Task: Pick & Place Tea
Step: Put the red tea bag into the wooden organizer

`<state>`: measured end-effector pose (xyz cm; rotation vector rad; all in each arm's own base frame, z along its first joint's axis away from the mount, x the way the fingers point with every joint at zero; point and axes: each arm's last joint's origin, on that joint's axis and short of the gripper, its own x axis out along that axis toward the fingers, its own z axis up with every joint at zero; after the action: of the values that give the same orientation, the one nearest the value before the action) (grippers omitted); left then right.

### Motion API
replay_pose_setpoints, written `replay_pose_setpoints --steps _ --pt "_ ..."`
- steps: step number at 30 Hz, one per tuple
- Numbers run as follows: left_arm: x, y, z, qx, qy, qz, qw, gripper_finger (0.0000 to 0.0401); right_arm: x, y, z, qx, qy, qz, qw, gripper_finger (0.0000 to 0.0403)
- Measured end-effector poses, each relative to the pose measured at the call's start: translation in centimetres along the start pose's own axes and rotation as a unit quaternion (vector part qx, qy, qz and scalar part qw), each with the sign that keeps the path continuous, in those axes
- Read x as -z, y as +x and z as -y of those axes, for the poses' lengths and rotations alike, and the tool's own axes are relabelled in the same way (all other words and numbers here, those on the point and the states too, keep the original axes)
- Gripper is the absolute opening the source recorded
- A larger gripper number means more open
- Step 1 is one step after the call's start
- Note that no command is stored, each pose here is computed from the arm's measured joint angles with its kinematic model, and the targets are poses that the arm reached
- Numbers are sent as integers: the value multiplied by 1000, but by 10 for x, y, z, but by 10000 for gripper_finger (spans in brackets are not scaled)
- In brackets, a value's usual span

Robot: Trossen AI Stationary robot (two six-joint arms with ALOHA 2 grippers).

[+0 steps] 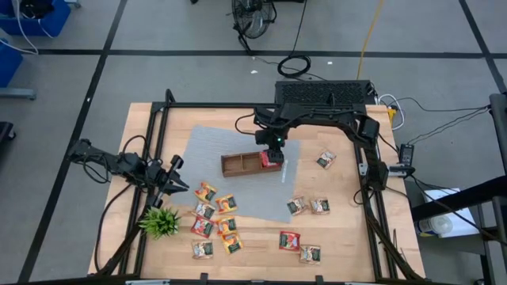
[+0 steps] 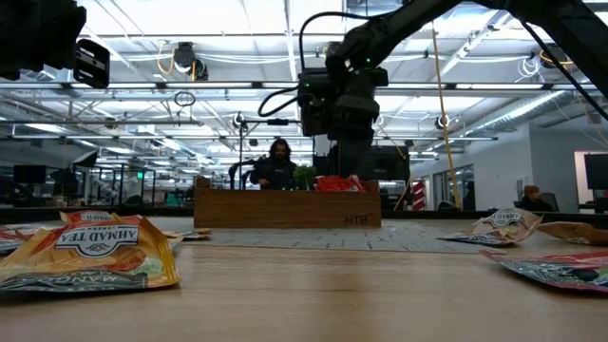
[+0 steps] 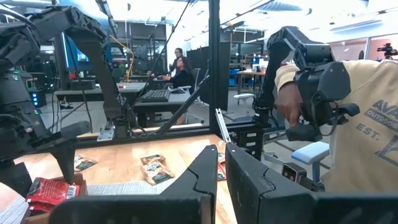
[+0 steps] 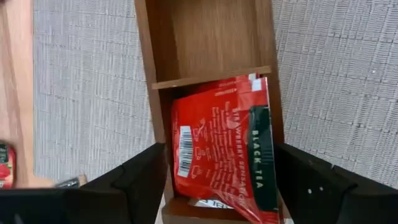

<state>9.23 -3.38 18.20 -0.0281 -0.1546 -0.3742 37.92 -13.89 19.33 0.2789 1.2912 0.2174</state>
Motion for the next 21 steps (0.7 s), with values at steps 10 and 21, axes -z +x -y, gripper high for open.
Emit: replay_pose_setpoints --steps 10,21 --pt "0 0 0 0 0 0 1000 35 -1 4 -10 -5 -8 -12 1000 247" --pt "0 0 0 0 0 0 1000 35 -3 7 -17 -2 -18 -15 1000 241"
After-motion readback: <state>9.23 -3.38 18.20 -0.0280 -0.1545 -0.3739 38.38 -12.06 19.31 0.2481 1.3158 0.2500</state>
